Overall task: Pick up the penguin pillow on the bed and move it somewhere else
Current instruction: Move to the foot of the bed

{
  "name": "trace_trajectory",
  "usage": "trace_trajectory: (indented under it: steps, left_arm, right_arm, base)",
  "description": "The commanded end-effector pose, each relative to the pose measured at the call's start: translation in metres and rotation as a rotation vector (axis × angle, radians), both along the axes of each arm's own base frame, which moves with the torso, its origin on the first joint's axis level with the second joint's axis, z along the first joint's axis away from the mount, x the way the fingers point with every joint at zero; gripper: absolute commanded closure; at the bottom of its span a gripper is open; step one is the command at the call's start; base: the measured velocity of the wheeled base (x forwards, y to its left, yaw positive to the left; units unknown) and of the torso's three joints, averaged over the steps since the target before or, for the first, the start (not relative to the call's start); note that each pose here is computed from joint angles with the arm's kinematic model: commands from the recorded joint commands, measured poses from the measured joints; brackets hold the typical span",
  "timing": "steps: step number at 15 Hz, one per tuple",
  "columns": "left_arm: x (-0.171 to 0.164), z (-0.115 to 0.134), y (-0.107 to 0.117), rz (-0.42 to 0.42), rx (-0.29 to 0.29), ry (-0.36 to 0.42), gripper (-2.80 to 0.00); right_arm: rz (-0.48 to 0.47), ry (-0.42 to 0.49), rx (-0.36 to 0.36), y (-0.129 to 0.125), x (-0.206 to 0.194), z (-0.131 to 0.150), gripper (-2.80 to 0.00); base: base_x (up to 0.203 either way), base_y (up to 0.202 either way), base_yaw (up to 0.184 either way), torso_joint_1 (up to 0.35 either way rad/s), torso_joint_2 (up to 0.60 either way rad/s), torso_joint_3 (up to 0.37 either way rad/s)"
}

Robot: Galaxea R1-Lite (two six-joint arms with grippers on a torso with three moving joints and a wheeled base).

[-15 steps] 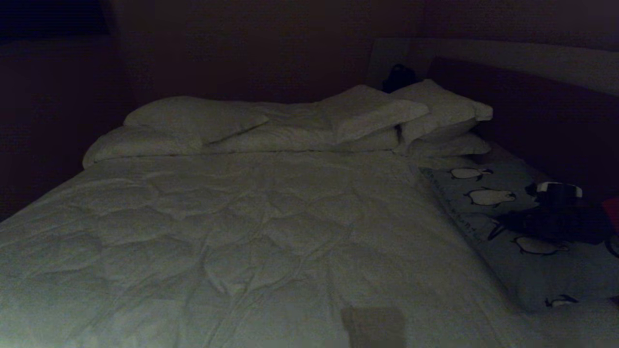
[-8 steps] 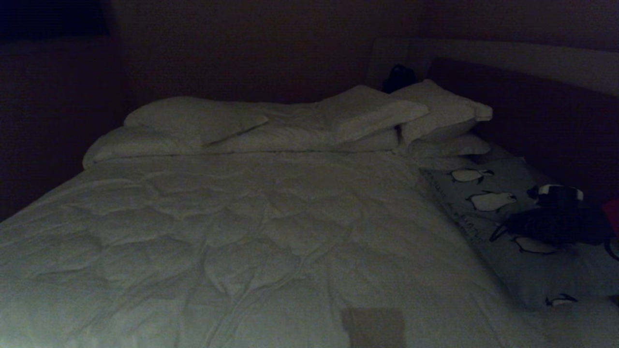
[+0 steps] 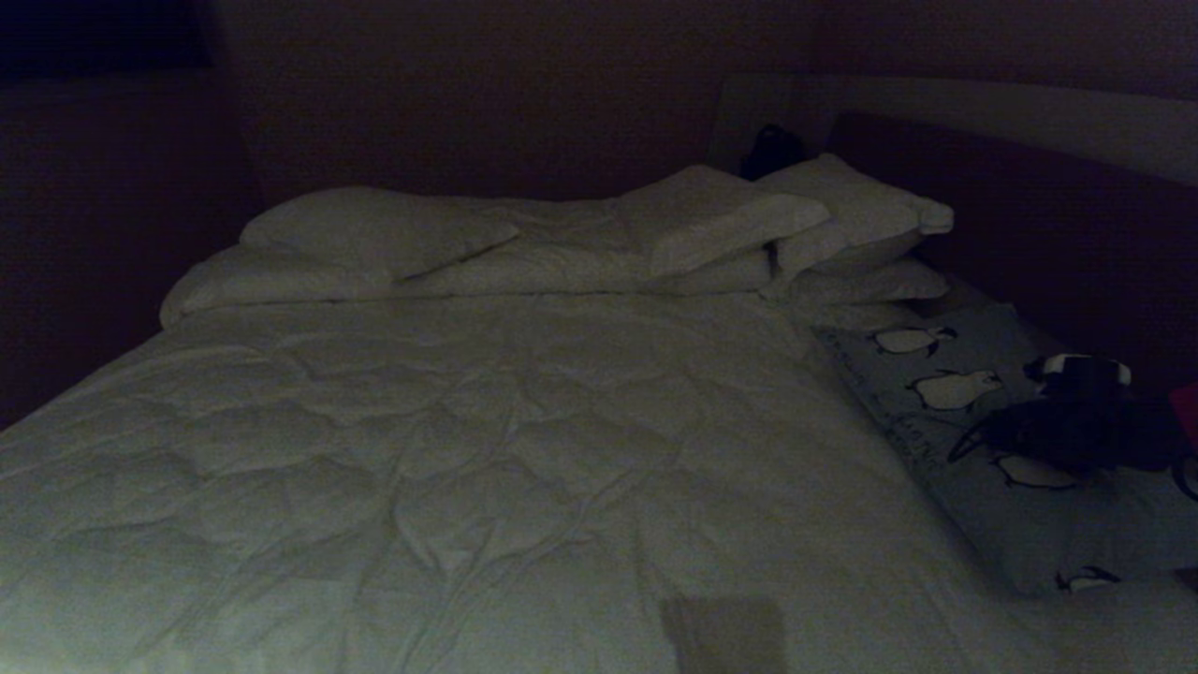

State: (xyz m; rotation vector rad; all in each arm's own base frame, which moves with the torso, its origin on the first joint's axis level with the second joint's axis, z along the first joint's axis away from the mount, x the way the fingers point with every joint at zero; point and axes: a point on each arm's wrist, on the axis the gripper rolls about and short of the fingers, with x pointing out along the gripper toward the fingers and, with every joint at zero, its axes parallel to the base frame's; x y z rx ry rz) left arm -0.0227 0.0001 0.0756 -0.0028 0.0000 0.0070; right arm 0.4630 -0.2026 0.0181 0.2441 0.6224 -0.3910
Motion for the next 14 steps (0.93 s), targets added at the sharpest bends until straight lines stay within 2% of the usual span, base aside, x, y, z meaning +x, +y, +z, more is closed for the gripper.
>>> trace_trajectory:
  steps: [1, 3, 4, 6, 8, 14]
  left_arm:
    - [0.0, 0.0, 0.0, 0.001, 0.0, 0.0, 0.0]
    - [0.0, 0.0, 0.0, 0.001, 0.0, 0.0, 0.0]
    - [0.0, 0.0, 0.0, 0.001, 0.0, 0.0, 0.0]
    - [0.0, 0.0, 0.0, 0.001, 0.0, 0.0, 0.0]
    - [0.0, 0.0, 0.0, 0.001, 0.0, 0.0, 0.0]
    - [0.0, 0.0, 0.0, 0.001, 0.0, 0.0, 0.0]
  right_arm:
    - [-0.014, -0.051, 0.005, 0.001, 0.0, 0.021, 0.0]
    - [-0.019, -0.078, 0.012, 0.003, -0.001, 0.033, 0.0]
    - [-0.015, -0.12, 0.022, 0.006, -0.003, 0.052, 0.0]
    - [0.023, -0.179, 0.108, 0.015, -0.011, 0.092, 0.0]
    - [0.061, -0.203, 0.184, 0.022, -0.02, 0.117, 0.0]
    - [0.1, -0.321, 0.234, 0.051, -0.045, 0.192, 0.0]
  base:
    - [0.0, 0.0, 0.0, 0.0, 0.0, 0.0]
    - [0.0, 0.0, 0.0, 0.0, 0.0, 0.0]
    - [0.0, 0.0, 0.0, 0.0, 0.0, 0.0]
    - [0.0, 0.0, 0.0, 0.0, 0.0, 0.0]
    - [0.0, 0.0, 0.0, 0.0, 0.0, 0.0]
    - [0.0, 0.0, 0.0, 0.0, 0.0, 0.0]
